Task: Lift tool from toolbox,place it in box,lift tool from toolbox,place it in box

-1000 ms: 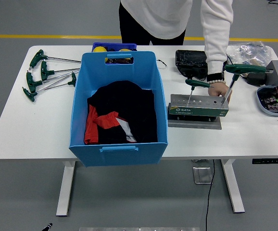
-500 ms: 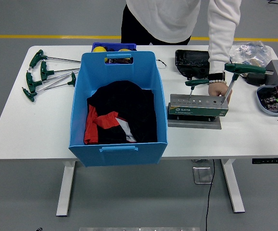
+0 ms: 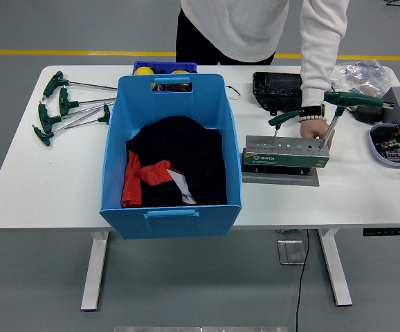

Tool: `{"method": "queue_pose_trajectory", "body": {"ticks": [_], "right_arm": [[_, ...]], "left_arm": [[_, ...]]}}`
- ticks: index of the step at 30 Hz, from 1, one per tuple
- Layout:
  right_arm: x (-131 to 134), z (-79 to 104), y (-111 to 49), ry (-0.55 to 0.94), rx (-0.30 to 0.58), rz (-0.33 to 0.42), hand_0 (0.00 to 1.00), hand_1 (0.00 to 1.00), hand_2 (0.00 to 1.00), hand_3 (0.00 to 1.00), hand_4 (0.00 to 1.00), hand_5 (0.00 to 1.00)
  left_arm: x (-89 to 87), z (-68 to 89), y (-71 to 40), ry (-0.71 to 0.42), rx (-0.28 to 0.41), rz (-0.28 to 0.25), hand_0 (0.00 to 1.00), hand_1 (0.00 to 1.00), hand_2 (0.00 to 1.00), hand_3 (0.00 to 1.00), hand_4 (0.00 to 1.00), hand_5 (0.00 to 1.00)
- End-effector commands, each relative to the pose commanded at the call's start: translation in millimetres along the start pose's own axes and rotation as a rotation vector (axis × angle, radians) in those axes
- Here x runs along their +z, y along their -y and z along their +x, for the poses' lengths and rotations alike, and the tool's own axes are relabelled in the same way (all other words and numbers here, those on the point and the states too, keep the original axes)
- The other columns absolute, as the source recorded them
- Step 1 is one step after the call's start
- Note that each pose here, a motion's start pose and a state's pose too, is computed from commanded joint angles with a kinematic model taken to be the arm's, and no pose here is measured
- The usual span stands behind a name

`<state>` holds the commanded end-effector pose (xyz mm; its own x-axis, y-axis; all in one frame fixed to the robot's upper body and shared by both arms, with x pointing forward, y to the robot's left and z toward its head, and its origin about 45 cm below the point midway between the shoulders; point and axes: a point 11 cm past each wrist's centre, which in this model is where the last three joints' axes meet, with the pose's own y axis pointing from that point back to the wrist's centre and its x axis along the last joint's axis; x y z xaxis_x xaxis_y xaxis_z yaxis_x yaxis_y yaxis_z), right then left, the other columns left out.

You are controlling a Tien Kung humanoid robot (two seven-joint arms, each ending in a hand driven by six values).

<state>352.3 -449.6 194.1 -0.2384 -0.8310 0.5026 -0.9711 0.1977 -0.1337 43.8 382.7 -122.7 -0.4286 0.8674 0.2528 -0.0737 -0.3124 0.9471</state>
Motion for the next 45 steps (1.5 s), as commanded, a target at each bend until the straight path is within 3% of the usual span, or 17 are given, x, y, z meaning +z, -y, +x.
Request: {"method": "queue_pose_trajectory", "body": {"ticks": [4, 5, 10, 11, 16, 17, 22, 23, 28, 29, 32, 34, 35, 40, 41, 45], "right_arm": [[-30, 8.2, 15.9, -0.195, -0.012, 0.102, 0.910, 0.886, 0.891, 0.921, 0.998, 0.657], [-38, 10.4, 19.5, -0.249, -0.018, 0.129, 0.929, 0.897, 0.908, 0.933, 0.998, 0.596], [-63, 11.7, 31.0, -0.478, -0.073, 0.218, 0.929, 0.897, 0.908, 0.933, 0.998, 0.596], [-68, 10.4, 33.0, -0.529, -0.089, 0.238, 0.948, 0.909, 0.912, 0.941, 0.998, 0.557], [-93, -4.8, 43.3, -0.728, -0.175, 0.323, 0.948, 0.909, 0.912, 0.941, 0.998, 0.557], [-98, -8.3, 45.2, -0.747, -0.186, 0.338, 0.944, 0.879, 0.876, 0.922, 0.998, 0.600], [-123, -26.1, 52.0, -0.766, -0.212, 0.394, 0.944, 0.879, 0.876, 0.922, 0.998, 0.600], [-130, -31.2, 52.8, -0.758, -0.217, 0.405, 0.929, 0.812, 0.810, 0.890, 0.998, 0.650], [-148, -50.0, 55.4, -0.721, -0.242, 0.421, 0.929, 0.812, 0.810, 0.890, 0.998, 0.650], [-150, -53.4, 56.3, -0.714, -0.247, 0.419, 0.884, 0.744, 0.728, 0.832, 0.998, 0.735], [-153, -63.4, 62.9, -0.705, -0.265, 0.402, 0.884, 0.744, 0.728, 0.832, 0.998, 0.735], [-153, -69.4, 67.7, -0.703, -0.277, 0.387, 0.884, 0.744, 0.728, 0.832, 0.998, 0.735], [-152, -72.4, 70.6, -0.704, -0.283, 0.376, 0.803, 0.670, 0.665, 0.769, 0.998, 0.769], [-145, -81.7, 81.4, -0.711, -0.304, 0.324, 0.803, 0.670, 0.665, 0.769, 0.998, 0.769], [-144, -82.7, 82.6, -0.713, -0.306, 0.317, 0.725, 0.613, 0.604, 0.724, 0.998, 0.790], [-139, -88.0, 86.1, -0.719, -0.316, 0.284, 0.725, 0.613, 0.604, 0.724, 0.998, 0.790]], "left_arm": [[1.4, 1.9, -0.1, 0.020, 0.009, -0.015, 0.829, 0.897, 0.903, 0.853, 0.769, 0.665], [0.8, 2.8, -0.1, 0.024, 0.009, -0.017, 0.827, 0.896, 0.897, 0.850, 0.769, 0.667], [1.6, 4.9, -0.2, 0.036, 0.011, -0.026, 0.827, 0.896, 0.897, 0.850, 0.769, 0.667], [1.9, 5.3, -0.2, 0.035, 0.012, -0.028, 0.826, 0.895, 0.890, 0.849, 0.770, 0.668], [1.6, 7.8, -0.2, 0.031, 0.022, -0.034, 0.826, 0.895, 0.890, 0.849, 0.770, 0.668], [1.4, 8.1, -0.3, 0.031, 0.023, -0.035, 0.826, 0.891, 0.894, 0.840, 0.771, 0.670], [1.6, 10.1, -0.3, 0.033, 0.031, -0.038, 0.826, 0.891, 0.894, 0.840, 0.771, 0.670], [1.6, 11.0, -0.2, 0.033, 0.033, -0.038, 0.826, 0.889, 0.890, 0.835, 0.772, 0.668], [-0.2, 14.3, -0.1, 0.032, 0.046, -0.039, 0.826, 0.889, 0.890, 0.835, 0.772, 0.668], [-0.7, 14.9, -0.1, 0.033, 0.047, -0.038, 0.824, 0.885, 0.886, 0.825, 0.769, 0.661], [0.5, 15.1, -0.2, 0.033, 0.050, -0.041, 0.824, 0.885, 0.886, 0.825, 0.769, 0.661], [2.4, 14.2, -0.3, 0.035, 0.050, -0.043, 0.824, 0.885, 0.886, 0.825, 0.769, 0.661], [3.3, 13.7, -0.3, 0.036, 0.049, -0.044, 0.824, 0.885, 0.884, 0.825, 0.768, 0.659], [4.8, 13.5, -0.5, 0.034, 0.052, -0.050, 0.824, 0.885, 0.884, 0.825, 0.768, 0.659], [5.0, 13.6, -0.5, 0.033, 0.054, -0.051, 0.823, 0.880, 0.879, 0.806, 0.765, 0.653], [5.3, 14.7, -0.5, 0.033, 0.059, -0.053, 0.823, 0.880, 0.879, 0.806, 0.765, 0.653]]}}
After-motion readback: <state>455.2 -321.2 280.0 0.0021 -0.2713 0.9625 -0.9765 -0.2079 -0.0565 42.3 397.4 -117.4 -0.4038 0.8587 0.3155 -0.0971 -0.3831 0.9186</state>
